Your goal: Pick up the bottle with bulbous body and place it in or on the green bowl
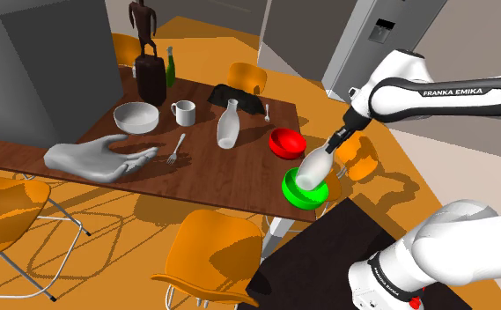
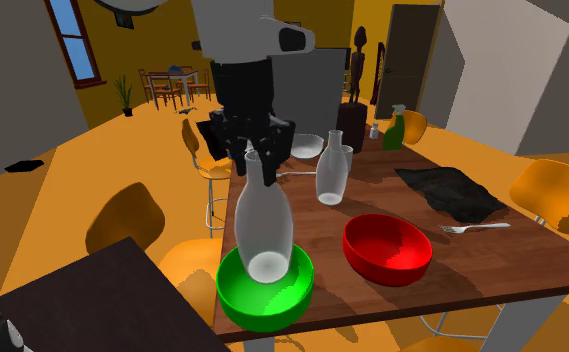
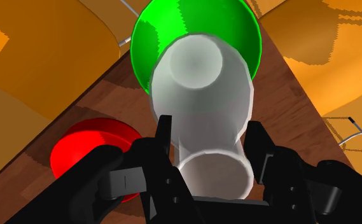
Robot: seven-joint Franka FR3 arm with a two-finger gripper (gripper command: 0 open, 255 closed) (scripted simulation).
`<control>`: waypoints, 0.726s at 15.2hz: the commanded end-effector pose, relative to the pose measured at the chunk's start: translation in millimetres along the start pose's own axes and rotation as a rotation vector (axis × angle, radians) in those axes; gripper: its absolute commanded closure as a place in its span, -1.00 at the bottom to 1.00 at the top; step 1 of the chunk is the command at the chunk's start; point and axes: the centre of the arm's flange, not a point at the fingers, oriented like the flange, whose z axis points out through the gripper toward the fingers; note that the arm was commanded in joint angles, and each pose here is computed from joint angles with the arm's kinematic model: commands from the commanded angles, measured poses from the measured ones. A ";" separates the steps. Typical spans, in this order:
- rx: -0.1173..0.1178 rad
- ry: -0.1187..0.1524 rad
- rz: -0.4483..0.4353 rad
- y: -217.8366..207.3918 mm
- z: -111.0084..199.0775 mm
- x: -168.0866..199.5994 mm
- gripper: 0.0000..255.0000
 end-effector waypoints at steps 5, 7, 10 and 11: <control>0.000 0.001 0.000 -0.2 1.7 0.1 1.00; 0.000 0.001 0.000 -0.2 1.8 0.1 -1.00; 0.000 0.001 0.000 -0.2 1.8 0.1 -1.00; 0.000 0.001 0.000 -0.2 1.8 0.1 -1.00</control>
